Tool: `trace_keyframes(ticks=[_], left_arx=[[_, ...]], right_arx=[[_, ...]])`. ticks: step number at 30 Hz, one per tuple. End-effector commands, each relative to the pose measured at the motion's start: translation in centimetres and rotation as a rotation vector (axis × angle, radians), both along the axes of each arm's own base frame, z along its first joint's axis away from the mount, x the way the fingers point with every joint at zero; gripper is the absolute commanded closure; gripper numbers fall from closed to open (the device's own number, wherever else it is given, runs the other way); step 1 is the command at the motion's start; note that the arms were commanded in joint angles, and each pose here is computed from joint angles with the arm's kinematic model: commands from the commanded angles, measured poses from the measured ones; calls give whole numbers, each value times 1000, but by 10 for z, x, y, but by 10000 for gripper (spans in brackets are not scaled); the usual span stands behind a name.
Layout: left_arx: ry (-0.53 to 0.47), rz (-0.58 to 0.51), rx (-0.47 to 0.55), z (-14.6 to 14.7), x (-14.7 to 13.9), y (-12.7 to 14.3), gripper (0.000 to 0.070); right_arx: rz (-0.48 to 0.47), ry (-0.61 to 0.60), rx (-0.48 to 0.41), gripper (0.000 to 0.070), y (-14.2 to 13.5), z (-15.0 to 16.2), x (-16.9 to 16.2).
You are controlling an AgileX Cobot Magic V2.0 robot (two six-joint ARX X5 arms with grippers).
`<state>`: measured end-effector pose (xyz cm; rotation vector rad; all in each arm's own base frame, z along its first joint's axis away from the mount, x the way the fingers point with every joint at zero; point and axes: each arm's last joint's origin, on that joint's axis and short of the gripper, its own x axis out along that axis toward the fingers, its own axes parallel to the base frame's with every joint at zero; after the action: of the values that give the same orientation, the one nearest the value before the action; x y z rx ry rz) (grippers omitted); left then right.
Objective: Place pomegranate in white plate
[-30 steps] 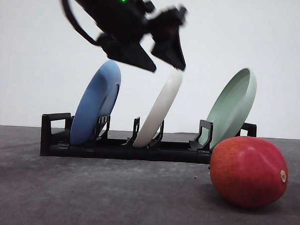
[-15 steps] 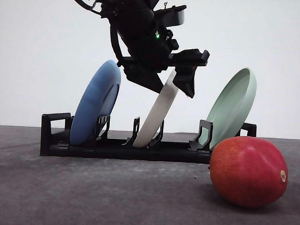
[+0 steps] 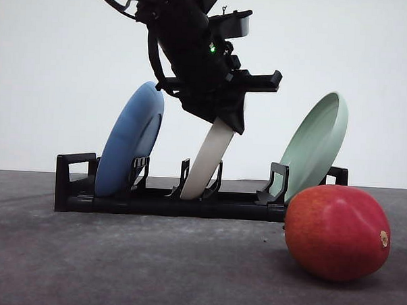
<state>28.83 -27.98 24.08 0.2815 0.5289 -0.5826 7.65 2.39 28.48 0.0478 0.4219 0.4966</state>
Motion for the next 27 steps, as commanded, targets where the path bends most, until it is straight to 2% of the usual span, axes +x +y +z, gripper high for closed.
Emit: trace_keyframes(ticks=[1,12,19,27], left_arx=[[7,-16,3,2,1,-6,687],[72,40,-46,27,2,-7,687],[49,41,-77,51,2,-7,687],[13,61,-171,85,-11,6,687]], right_arx=[[2,-29,0,347,0,6,-1],[2,-29,0,347,0,6,-1],[2,-28,1,347,0,6,-1],[2,-28,1,347,0,6,-1]])
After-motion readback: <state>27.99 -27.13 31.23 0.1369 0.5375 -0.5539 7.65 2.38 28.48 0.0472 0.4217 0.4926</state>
